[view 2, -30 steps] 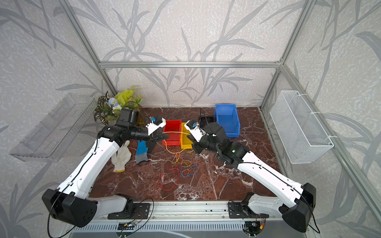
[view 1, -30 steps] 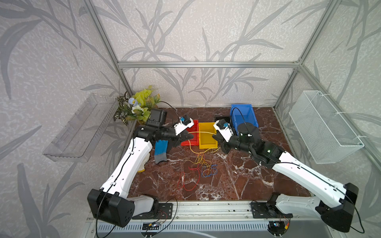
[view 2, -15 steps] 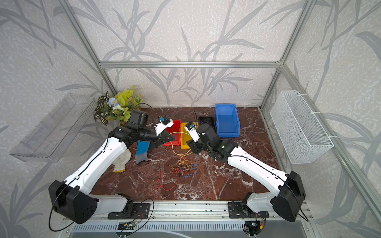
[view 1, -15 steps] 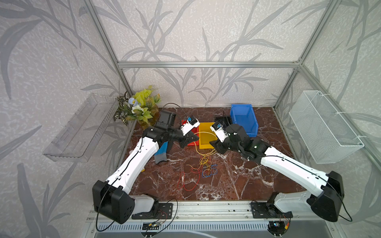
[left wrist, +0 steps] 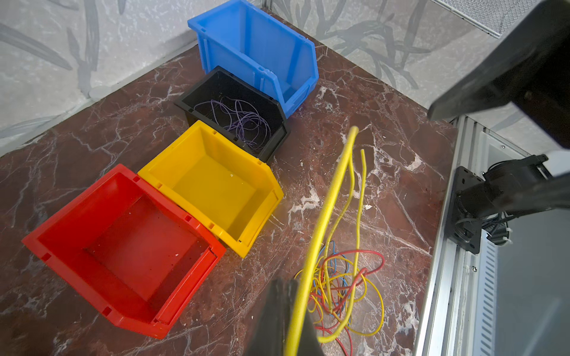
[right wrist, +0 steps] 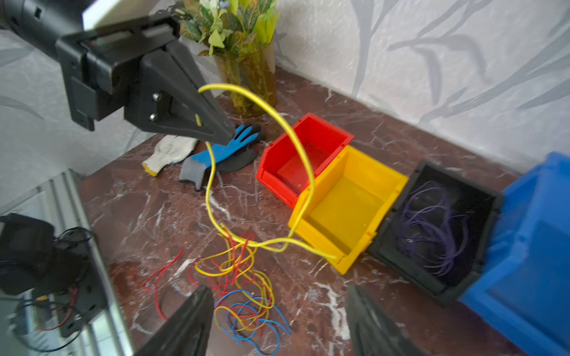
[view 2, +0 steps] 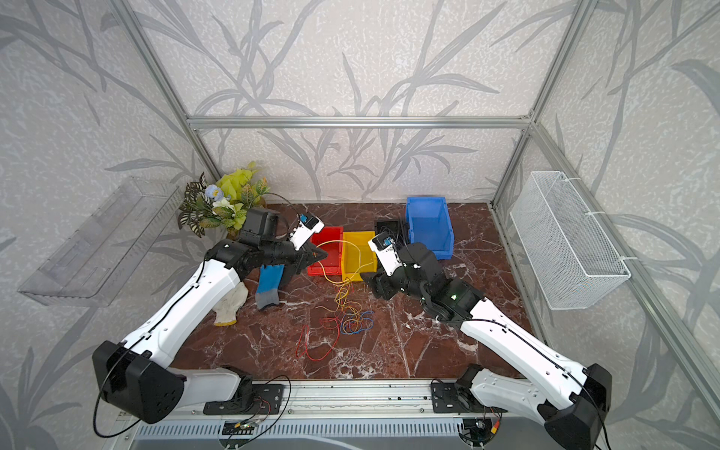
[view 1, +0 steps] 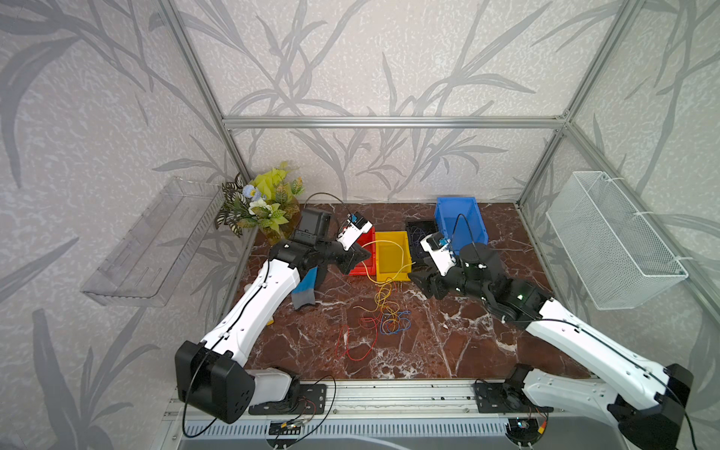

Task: Untangle and sort cables by color
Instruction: Untie the cable.

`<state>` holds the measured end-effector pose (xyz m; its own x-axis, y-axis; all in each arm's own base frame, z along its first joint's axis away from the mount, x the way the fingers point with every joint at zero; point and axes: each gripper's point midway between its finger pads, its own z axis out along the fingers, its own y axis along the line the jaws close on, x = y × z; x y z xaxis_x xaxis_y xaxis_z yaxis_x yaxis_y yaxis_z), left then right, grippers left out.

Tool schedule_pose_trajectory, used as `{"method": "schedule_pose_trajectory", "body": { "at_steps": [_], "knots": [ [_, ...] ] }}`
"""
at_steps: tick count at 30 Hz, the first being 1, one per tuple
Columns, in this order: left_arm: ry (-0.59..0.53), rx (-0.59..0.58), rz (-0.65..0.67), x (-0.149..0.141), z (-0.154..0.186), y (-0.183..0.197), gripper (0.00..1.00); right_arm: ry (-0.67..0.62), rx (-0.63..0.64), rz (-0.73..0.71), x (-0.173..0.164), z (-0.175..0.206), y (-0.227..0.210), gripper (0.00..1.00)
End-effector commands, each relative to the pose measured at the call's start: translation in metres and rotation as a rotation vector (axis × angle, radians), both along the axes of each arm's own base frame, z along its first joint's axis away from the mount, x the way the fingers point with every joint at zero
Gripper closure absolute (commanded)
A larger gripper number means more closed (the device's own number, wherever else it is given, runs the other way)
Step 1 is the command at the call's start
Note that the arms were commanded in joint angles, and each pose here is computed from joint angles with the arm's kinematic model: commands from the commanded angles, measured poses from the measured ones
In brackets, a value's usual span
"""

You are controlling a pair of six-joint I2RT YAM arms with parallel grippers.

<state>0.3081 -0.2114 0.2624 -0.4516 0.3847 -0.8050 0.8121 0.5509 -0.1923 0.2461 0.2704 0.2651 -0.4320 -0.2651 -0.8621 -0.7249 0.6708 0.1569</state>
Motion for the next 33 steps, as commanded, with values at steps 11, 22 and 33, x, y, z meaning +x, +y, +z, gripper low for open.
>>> {"method": "schedule_pose_trajectory", "body": {
  "at_steps": [11, 22, 33],
  "knots": [
    [0.015, -0.06, 0.021, -0.002, 0.009, 0.0, 1.0, 0.08, 0.076, 0.055, 0.022, -0.044, 0.073, 0.52],
    [0.0, -0.041, 0.047, 0.0, 0.01, 0.01, 1.0, 0.079, 0.029, -0.018, 0.036, -0.057, 0.068, 1.0],
    [-0.017, 0.108, 0.131, -0.005, -0.004, 0.052, 1.0, 0.096, -0.029, -0.312, 0.054, -0.067, -0.021, 1.0]
  ]
}}
